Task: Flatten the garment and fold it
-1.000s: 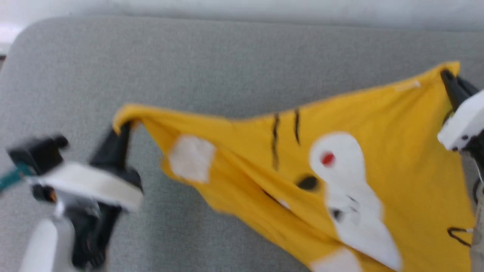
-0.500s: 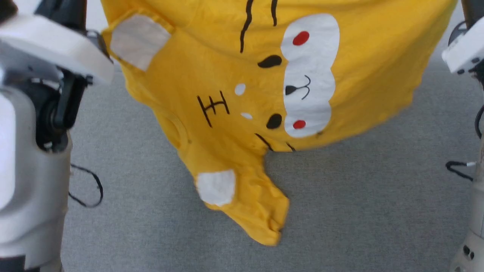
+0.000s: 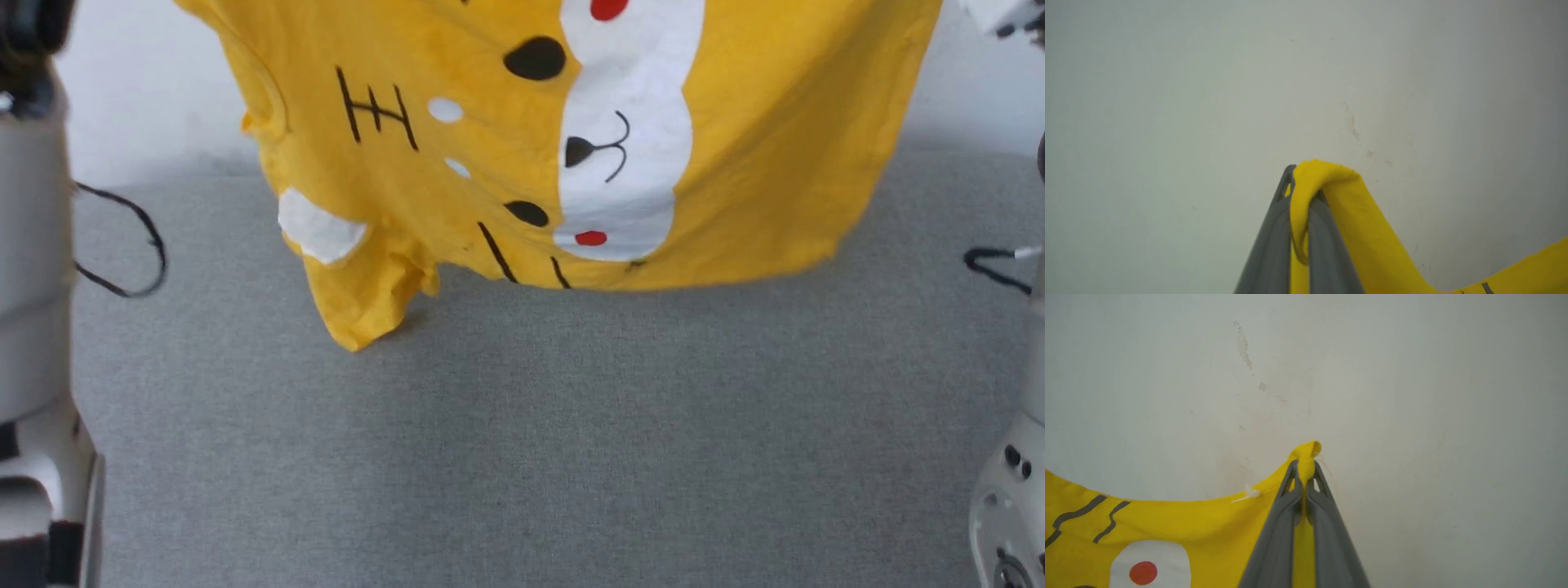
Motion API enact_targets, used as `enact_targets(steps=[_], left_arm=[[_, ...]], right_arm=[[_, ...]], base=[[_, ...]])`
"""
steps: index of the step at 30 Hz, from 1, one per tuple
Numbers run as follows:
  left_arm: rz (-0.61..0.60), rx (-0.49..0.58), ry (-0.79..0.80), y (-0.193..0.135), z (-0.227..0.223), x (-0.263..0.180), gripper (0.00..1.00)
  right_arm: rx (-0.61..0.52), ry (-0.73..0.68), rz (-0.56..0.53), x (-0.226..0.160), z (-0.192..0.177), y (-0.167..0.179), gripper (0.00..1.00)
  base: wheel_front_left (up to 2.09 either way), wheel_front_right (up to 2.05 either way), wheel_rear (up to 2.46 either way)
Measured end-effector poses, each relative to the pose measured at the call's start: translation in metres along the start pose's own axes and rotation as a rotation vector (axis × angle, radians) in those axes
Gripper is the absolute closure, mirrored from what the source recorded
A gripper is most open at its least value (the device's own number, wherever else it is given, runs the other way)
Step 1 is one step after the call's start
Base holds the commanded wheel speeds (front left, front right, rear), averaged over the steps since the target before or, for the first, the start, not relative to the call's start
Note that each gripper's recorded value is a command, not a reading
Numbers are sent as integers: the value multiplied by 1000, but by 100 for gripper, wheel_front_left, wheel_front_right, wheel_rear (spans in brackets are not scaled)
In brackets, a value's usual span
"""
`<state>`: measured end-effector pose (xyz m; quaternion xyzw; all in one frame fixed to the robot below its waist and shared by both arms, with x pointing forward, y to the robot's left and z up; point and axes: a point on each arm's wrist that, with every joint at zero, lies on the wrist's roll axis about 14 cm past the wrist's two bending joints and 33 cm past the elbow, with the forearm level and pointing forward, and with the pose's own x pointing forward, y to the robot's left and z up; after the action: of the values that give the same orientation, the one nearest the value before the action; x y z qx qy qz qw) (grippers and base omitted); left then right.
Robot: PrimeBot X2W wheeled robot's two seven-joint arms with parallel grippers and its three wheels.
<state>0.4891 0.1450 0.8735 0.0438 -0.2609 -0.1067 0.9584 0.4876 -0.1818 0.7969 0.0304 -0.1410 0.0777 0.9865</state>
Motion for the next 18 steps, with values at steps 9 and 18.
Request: enact_targets(steps=[9,18], left_arm=[[9,88,-42,8,-15,49,100],[19,151,-261,8,-13,112,100]], right_arm=[[-3,73,-33,46,-29,-11,100],[-55,10,-102,111,-52,-38,100]], base=[[0,0,0],[0,0,0]])
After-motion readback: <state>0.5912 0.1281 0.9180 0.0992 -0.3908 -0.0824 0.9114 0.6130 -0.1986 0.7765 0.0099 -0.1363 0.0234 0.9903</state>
